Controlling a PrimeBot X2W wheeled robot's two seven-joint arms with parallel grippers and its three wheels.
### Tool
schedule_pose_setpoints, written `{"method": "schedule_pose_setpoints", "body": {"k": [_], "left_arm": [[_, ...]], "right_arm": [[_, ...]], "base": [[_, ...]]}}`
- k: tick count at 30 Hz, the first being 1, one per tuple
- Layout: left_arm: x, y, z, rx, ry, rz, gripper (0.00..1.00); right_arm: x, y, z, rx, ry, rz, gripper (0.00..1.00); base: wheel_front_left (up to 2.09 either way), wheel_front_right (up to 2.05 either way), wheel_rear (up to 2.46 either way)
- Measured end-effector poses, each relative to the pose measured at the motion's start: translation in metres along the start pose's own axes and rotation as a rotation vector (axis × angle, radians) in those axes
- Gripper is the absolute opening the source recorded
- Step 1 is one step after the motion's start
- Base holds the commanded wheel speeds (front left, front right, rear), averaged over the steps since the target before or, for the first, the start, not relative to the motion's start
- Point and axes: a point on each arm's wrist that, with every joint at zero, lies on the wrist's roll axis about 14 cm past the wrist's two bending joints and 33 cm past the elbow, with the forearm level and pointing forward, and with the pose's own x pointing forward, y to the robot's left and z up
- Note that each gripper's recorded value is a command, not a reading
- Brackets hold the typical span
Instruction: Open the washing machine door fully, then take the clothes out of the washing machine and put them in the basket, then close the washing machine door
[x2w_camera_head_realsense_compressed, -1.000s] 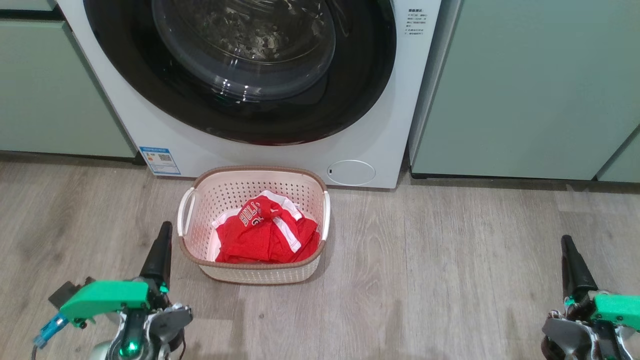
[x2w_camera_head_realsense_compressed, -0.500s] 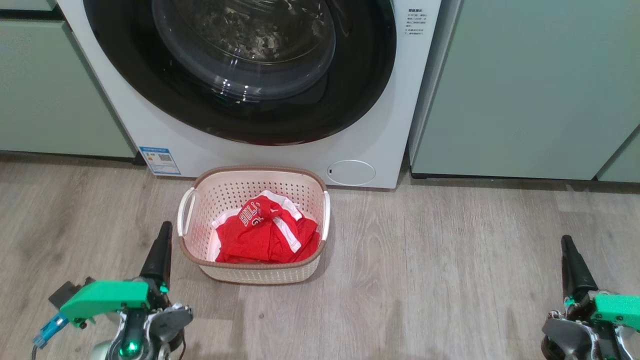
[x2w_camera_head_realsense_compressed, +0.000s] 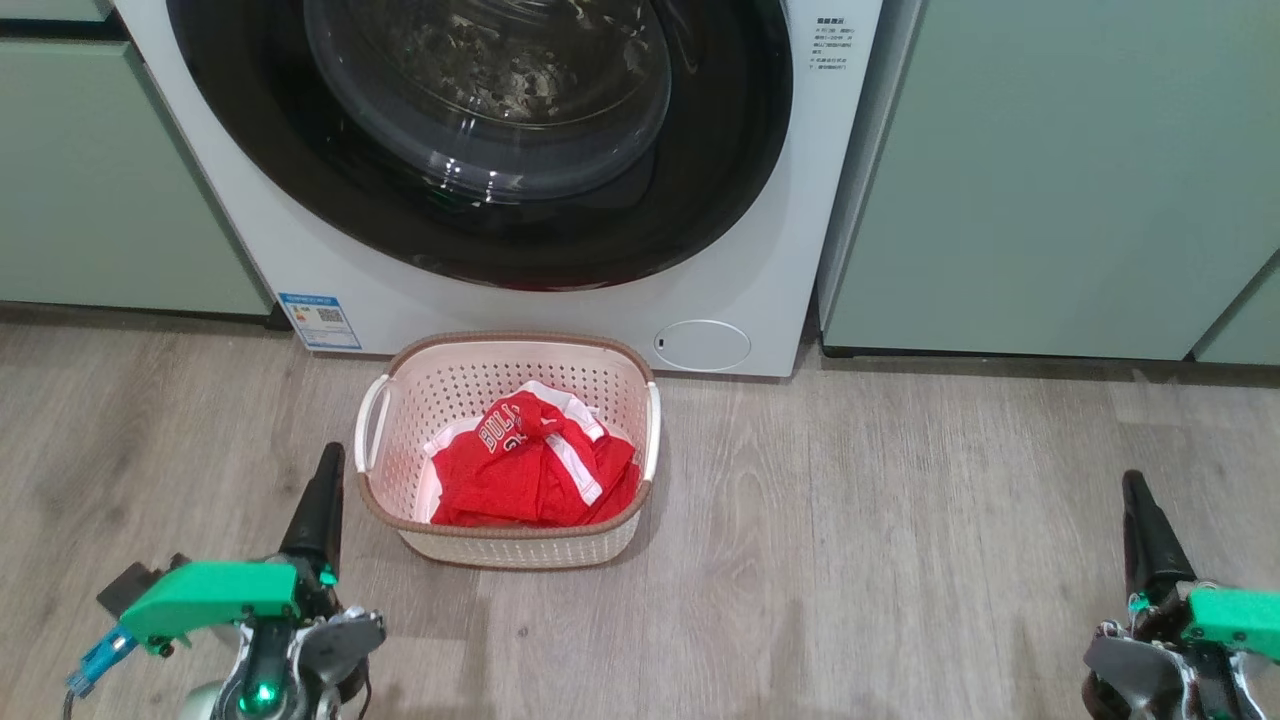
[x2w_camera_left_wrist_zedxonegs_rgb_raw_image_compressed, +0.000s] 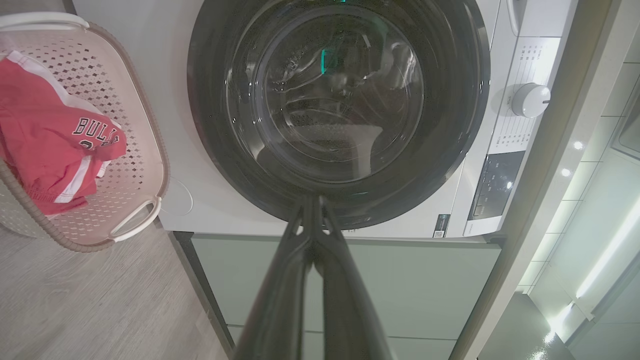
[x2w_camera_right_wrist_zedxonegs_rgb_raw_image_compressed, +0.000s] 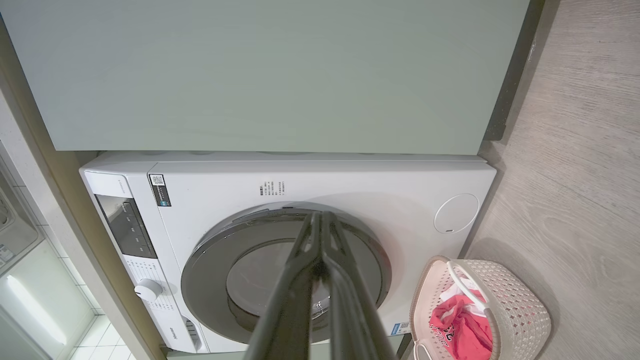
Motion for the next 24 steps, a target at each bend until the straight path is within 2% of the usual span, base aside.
{"method": "schedule_pose_setpoints", "body": {"k": [24], "left_arm": [[0.0, 0.0, 0.0, 0.0, 0.0, 0.0, 0.0]], "right_arm": [[0.0, 0.0, 0.0, 0.0, 0.0, 0.0, 0.0]], "base": [[0.0, 0.0, 0.0]]}}
